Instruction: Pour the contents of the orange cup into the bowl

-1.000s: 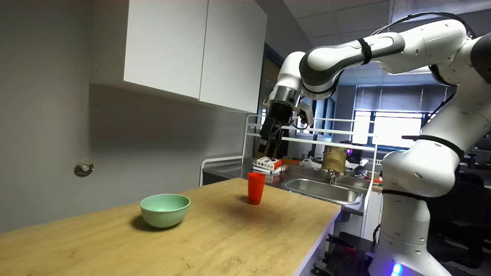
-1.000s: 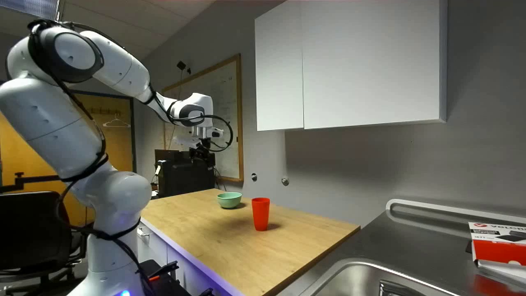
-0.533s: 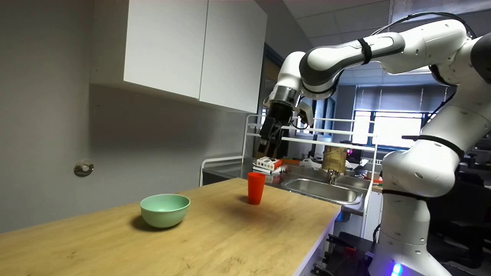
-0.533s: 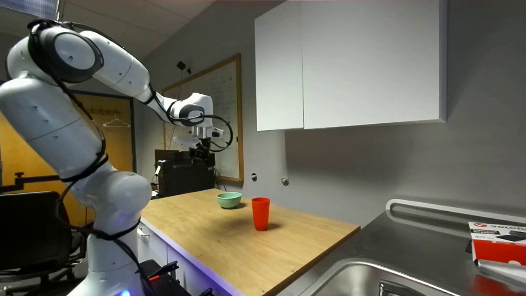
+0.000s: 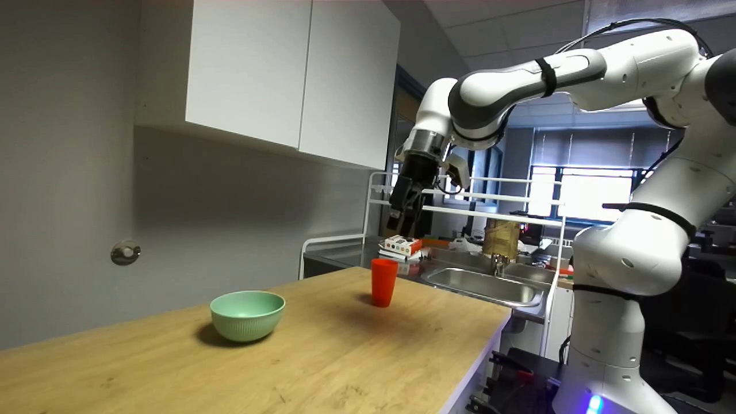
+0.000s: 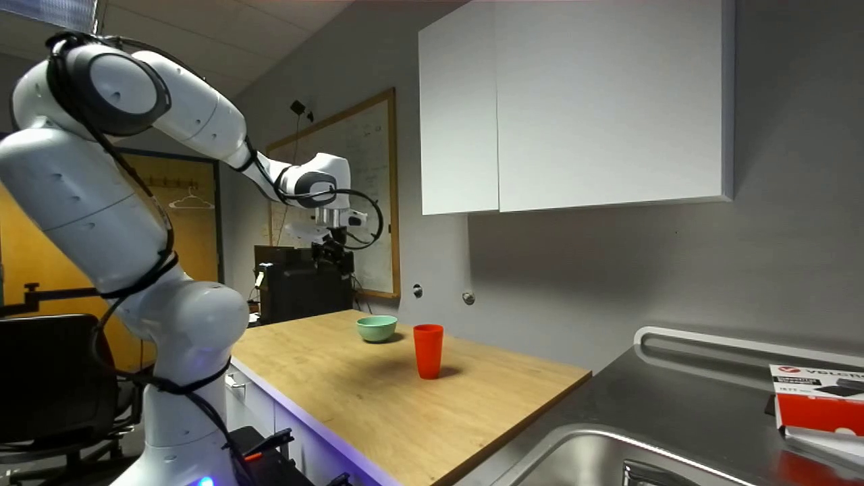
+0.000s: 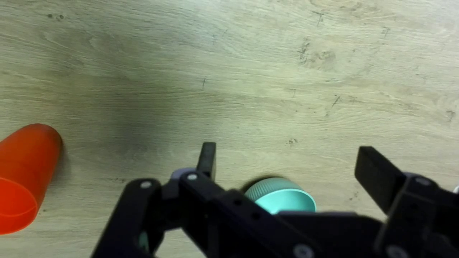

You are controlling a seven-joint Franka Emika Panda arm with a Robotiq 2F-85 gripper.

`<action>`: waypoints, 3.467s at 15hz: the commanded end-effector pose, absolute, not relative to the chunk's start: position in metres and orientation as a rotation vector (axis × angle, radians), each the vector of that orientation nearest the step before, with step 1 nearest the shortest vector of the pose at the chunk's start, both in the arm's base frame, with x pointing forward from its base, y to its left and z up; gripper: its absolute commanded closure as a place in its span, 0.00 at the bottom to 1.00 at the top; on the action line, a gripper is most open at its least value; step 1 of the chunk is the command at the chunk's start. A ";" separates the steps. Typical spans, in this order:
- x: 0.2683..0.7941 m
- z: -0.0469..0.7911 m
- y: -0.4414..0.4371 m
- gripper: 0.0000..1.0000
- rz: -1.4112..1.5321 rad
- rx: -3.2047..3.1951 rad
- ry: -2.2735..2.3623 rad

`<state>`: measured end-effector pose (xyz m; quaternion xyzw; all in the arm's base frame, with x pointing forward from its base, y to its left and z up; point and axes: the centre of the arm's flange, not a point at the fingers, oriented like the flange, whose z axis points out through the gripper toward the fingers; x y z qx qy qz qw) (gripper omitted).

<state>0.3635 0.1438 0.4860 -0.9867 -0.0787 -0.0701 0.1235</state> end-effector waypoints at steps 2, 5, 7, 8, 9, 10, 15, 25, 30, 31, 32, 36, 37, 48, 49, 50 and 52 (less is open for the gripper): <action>0.378 0.483 0.138 0.00 -0.237 -2.907 -0.169; 0.395 0.486 0.124 0.00 -0.329 -2.917 -0.082; 0.412 0.488 0.106 0.00 -0.396 -2.918 0.020; 0.419 0.489 0.098 0.00 -0.429 -2.922 0.071; 0.428 0.490 0.086 0.00 -0.461 -2.923 0.135; 0.436 0.492 0.074 0.00 -0.482 -2.918 0.189; 0.476 0.487 0.011 0.00 -0.552 -2.918 0.502; 0.524 0.403 -0.103 0.00 -0.279 -2.892 0.949; 0.530 0.366 -0.127 0.00 -0.147 -2.835 1.043; 0.531 0.365 -0.128 0.00 -0.140 -2.826 1.052; 0.532 0.366 -0.128 0.00 -0.140 -2.818 1.055; 0.532 0.384 -0.120 0.00 -0.180 -2.800 1.040; 0.532 0.389 -0.118 0.00 -0.196 -2.800 1.034; 0.521 0.387 -0.096 0.00 -0.190 -2.761 0.983; 0.518 0.385 -0.095 0.00 -0.185 -2.758 0.983; 0.513 0.383 -0.095 0.00 -0.179 -2.754 0.985; 0.506 0.377 -0.097 0.00 -0.164 -2.742 0.998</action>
